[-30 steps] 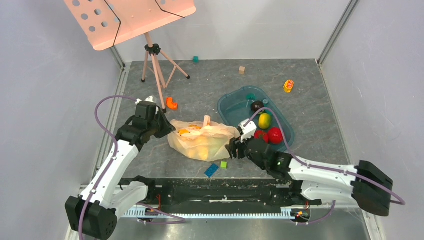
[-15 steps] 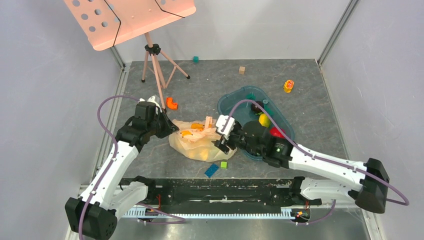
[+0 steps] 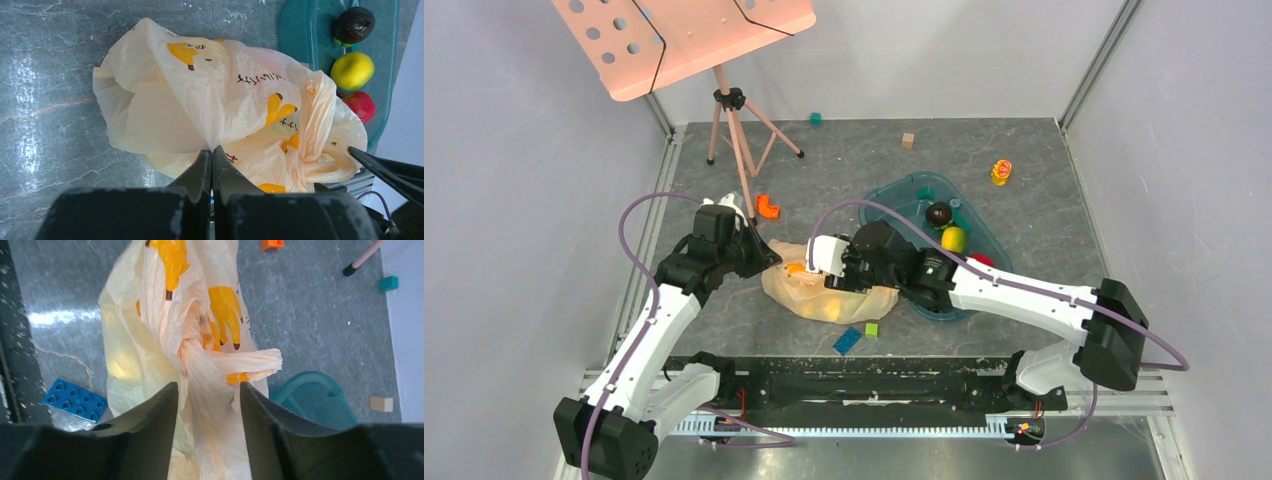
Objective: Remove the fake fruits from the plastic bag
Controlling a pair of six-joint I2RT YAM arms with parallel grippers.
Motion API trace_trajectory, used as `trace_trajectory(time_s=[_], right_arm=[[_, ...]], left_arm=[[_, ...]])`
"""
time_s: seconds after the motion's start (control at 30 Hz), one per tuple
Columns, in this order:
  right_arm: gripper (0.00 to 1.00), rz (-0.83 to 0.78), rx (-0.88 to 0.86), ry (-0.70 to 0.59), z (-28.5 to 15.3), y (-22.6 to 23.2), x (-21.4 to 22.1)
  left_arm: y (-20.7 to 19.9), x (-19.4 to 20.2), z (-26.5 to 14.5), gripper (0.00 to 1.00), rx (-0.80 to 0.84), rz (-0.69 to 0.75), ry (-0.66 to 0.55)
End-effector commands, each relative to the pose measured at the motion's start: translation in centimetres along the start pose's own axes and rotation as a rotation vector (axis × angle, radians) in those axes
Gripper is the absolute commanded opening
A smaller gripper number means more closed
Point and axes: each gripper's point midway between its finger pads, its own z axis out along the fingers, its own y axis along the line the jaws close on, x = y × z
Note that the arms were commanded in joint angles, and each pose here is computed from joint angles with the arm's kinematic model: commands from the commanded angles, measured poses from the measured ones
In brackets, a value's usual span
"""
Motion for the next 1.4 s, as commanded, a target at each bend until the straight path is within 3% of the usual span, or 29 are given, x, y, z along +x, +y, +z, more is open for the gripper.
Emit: trace_trajectory(time_s=[0.0,0.07,0.17,0.37,0.57,0.83,1.37], right_arm=[[0.45,-0.013,0.050,0.062,0.6,-1.4,0.4],[0.32,-0.002,0.067,0.084,0.7,-1.6,0.8],[0.00,0.045,0.114,0.072,0.3,-2.1,0.8],[0.00,0.263,0.212,-0.091,-1.8,-2.8,0.6],[0.00,0.678,0.322,-0.247,-3.5,-4.1,2.5],[0.00,1.061,0.325,-0.566,-6.6,-3.5,2.5],[0.00,1.397,0.581,-0.633,-10.1,-3.9,9.5]], left_arm=[[-0.6,-0.4,-0.3,0.02,0.045,0.062,-0.024],[-0.4,-0.4,-0.2,0.02,0.038,0.065,-0.025],[-0.1,-0.4,0.0,0.02,0.025,0.063,-0.024],[0.5,-0.5,0.2,0.02,-0.005,0.055,-0.033],[1.0,-0.4,0.4,0.02,-0.027,0.057,-0.031],[1.3,-0.2,0.3,0.02,-0.038,0.065,-0.028],[2.2,0.0,0.2,0.02,-0.074,0.080,-0.031]])
